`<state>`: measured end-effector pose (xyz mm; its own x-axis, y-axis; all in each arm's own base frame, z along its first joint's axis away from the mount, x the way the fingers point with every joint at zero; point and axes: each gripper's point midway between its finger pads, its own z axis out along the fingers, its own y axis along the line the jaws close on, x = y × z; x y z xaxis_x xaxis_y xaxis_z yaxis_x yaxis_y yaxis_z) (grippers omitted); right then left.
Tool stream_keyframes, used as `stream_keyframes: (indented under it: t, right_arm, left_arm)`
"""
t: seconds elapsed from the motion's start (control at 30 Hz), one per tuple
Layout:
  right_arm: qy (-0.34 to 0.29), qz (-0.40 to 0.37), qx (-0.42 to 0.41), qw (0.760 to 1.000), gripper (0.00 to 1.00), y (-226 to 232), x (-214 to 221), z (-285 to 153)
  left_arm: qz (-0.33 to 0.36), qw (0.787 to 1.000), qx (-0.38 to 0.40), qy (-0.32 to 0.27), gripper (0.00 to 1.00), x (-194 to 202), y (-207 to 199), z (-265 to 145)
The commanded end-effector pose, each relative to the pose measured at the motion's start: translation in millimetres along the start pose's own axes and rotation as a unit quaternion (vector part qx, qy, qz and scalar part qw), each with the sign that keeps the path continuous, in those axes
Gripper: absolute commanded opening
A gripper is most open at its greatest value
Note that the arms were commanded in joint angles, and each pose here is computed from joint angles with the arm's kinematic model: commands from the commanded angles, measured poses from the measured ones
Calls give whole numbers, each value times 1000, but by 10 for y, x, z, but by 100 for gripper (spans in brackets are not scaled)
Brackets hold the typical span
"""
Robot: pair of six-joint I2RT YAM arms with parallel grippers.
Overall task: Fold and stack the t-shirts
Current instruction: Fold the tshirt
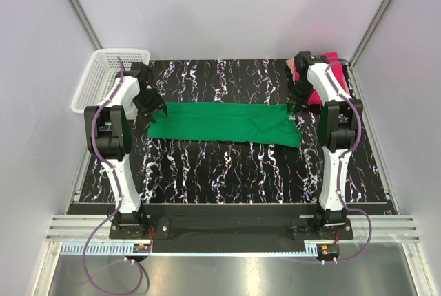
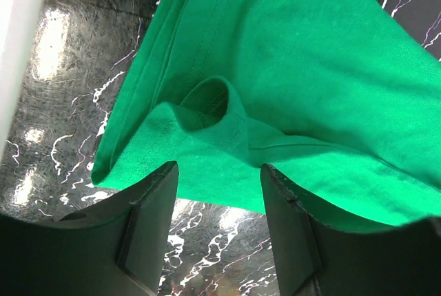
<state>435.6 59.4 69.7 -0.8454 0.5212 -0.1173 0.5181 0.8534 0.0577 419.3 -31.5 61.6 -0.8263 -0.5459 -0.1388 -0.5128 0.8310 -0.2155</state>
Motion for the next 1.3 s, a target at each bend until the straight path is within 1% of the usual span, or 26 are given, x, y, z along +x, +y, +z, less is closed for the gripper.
stream_keyframes:
  t: [0.0,0.3,0.4,0.5,0.63,0.67,0.7,0.73,0.77,0.8,0.9,0.93,1.03,1.13,1.27]
  right_arm:
    - [-42,-9,-2,999,30,-3,-196,-224]
    - [-100,-31,-39,994,30,147,-469,-653]
    - [-93,-40,-37,994,31,178,-505,-670]
    - [-99,-43,-41,993,31,238,-589,-684]
    - [-105,-48,-60,992,31,300,-604,-808]
    - [-107,-48,-63,991,31,304,-589,-854]
    - [-94,-49,-64,992,31,294,-527,-827]
    - [-95,-48,-70,992,31,279,-482,-920]
    - [-80,-48,-85,992,31,301,-401,-954]
    - [-61,-49,-81,994,31,274,-299,-876]
    - [-63,-40,-92,993,31,224,-153,-921]
    - [-76,-40,-105,991,32,225,-128,-1046]
    - [-64,-30,-114,991,34,228,-29,-973]
    - [-37,-43,-100,993,32,186,111,-873]
    - [-22,-53,-98,993,33,189,218,-726]
  left_arm:
    - [-17,1000,-11,-14,58,-61,138,-153]
    - [-28,999,-9,-45,56,-134,113,-370]
    - [-27,998,-7,-54,55,-147,87,-442]
    - [-24,998,-5,-62,55,-160,55,-492]
    - [-17,998,5,-58,54,-125,-1,-522]
    - [-14,998,11,-55,54,-108,-18,-538]
    - [-10,999,13,-51,54,-83,-36,-530]
    - [-8,999,16,-51,54,-75,-49,-538]
    - [-4,999,24,-43,54,-33,-79,-533]
    - [0,999,29,-40,53,-12,-109,-539]
    - [17,999,37,-33,52,61,-166,-537]
    - [32,998,39,-32,52,120,-247,-531]
    - [50,998,39,-28,53,210,-333,-513]
    - [53,997,45,-22,52,255,-394,-504]
    - [60,997,48,-21,52,287,-431,-513]
